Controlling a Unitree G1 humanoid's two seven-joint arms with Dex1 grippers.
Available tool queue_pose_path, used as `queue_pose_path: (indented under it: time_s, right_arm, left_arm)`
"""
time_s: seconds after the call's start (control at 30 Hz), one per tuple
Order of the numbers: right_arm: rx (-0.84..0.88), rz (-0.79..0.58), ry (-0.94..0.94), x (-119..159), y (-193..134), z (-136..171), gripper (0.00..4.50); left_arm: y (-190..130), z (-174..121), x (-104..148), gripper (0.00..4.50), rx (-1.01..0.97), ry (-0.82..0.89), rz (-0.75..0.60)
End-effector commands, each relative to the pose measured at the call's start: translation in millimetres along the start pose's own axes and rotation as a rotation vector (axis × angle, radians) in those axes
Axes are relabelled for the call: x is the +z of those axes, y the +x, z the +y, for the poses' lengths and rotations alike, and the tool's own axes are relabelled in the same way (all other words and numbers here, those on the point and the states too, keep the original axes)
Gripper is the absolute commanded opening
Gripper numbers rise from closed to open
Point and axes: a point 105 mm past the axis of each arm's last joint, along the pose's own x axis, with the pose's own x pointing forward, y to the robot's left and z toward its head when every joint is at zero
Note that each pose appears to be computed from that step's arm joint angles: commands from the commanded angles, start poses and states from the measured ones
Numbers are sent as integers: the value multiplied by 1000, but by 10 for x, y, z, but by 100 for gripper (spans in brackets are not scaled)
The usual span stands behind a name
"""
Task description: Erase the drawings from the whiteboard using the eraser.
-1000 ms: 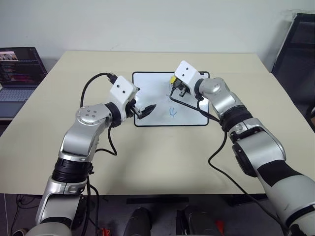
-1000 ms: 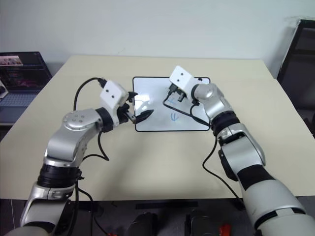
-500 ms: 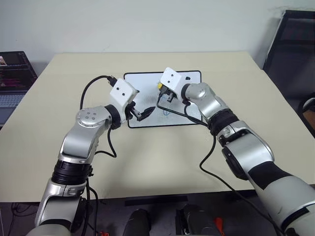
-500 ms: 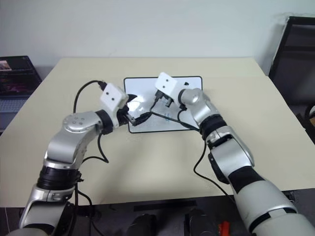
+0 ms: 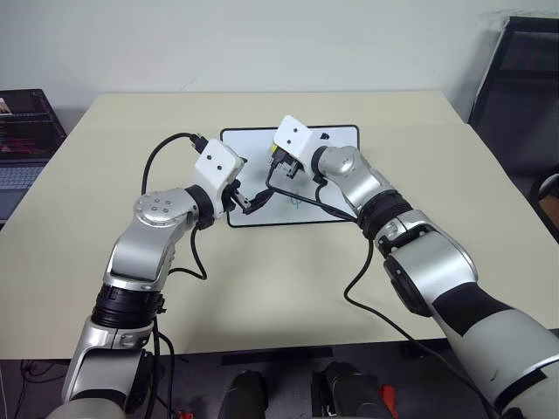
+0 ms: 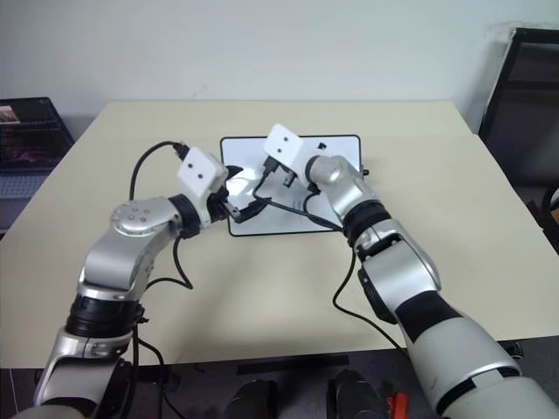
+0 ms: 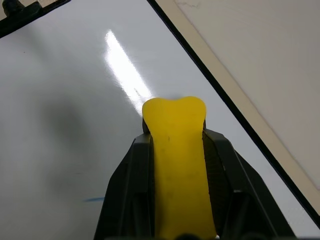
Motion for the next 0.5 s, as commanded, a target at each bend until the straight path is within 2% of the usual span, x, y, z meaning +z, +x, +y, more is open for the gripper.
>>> queue_pose_path:
  time_s: [0.03, 0.5]
  right_arm:
    - [-2, 0, 3, 50, -28, -106, 99]
    - [-23, 93, -26, -334, -195, -304, 99]
  left_arm:
    - [-30, 13, 101, 450, 6, 39, -36]
    - [-5, -7, 111, 450, -7, 35, -40]
